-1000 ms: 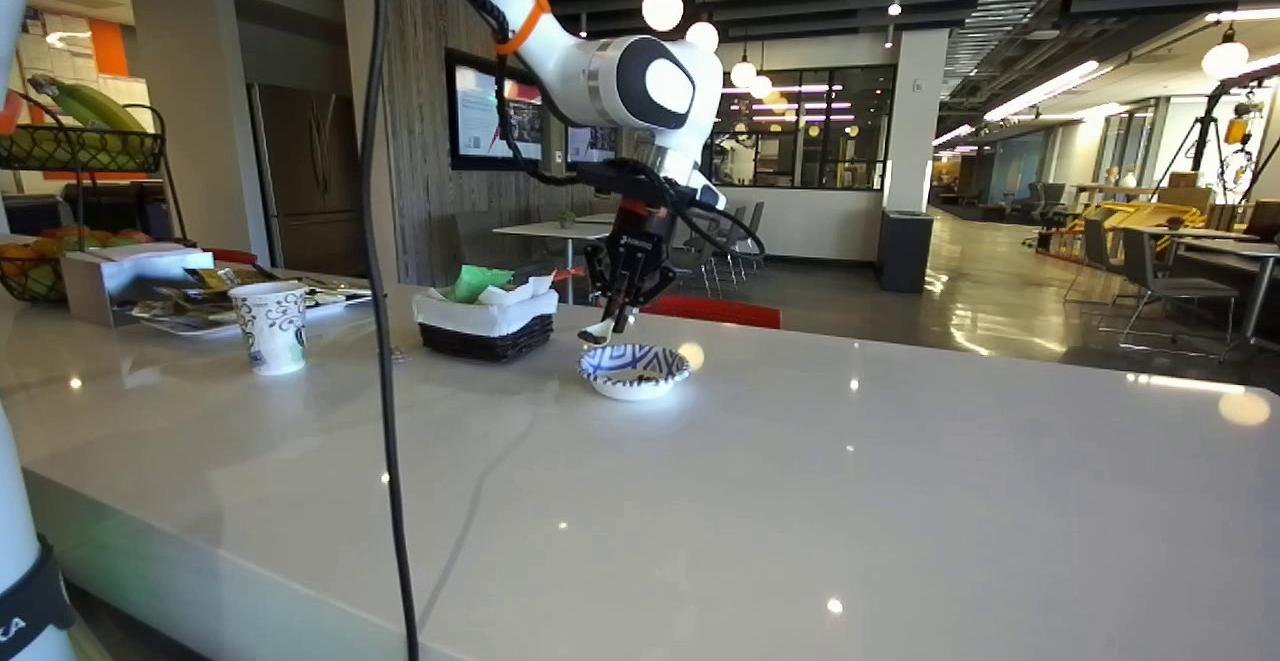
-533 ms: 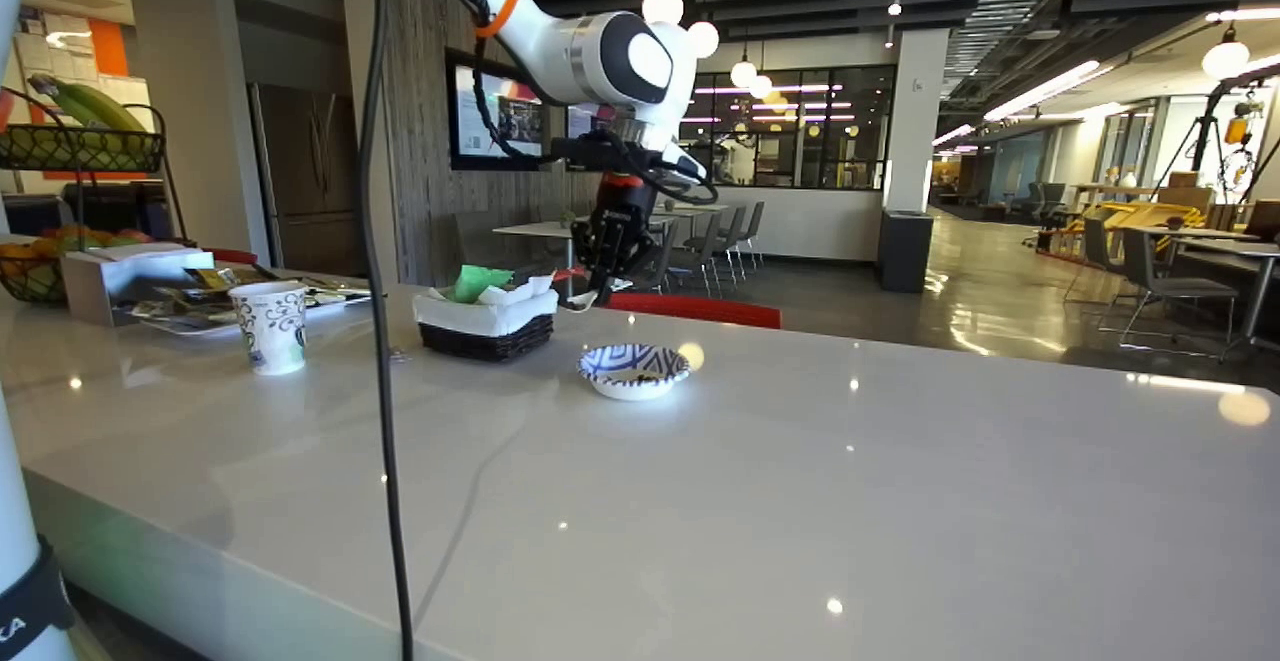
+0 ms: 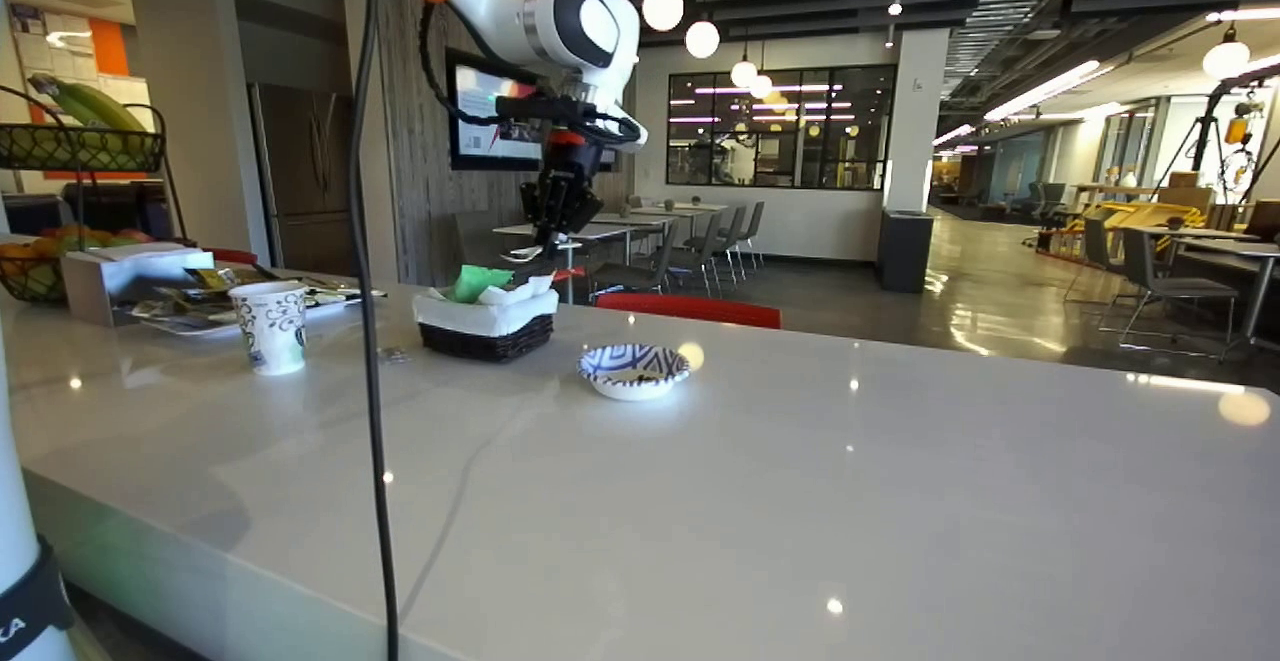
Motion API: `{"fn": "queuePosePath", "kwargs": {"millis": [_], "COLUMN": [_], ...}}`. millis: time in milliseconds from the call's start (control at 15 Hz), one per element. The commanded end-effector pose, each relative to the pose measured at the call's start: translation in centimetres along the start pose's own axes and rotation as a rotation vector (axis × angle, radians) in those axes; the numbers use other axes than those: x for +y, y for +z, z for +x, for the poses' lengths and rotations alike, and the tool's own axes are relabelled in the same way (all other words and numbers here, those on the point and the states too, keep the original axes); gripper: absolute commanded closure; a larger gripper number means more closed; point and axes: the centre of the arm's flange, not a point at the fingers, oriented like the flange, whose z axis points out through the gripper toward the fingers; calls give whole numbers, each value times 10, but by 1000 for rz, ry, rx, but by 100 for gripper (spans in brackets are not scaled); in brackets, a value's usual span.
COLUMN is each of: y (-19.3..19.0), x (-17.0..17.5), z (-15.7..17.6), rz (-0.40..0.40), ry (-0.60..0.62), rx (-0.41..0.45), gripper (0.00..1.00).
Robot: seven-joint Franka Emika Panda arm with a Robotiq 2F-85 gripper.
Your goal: Use the plastic spoon to put some of the contents of the plate into the paper cup
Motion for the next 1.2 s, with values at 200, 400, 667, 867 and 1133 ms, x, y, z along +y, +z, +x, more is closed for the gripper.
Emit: {"fn": "queuePosePath", "kwargs": {"millis": [200, 400, 667, 867, 1133], "y": [-9, -10, -12, -25, -33], "x": [-47, -53, -55, -84, -132], "z": [-6, -6, -4, 0, -17], "rz": [-3, -4, -5, -31, -61], "ry": [27, 32, 36, 19, 44], "rx": [-22, -22, -44, -63, -94], "gripper": [86, 86, 96, 96, 96]}}
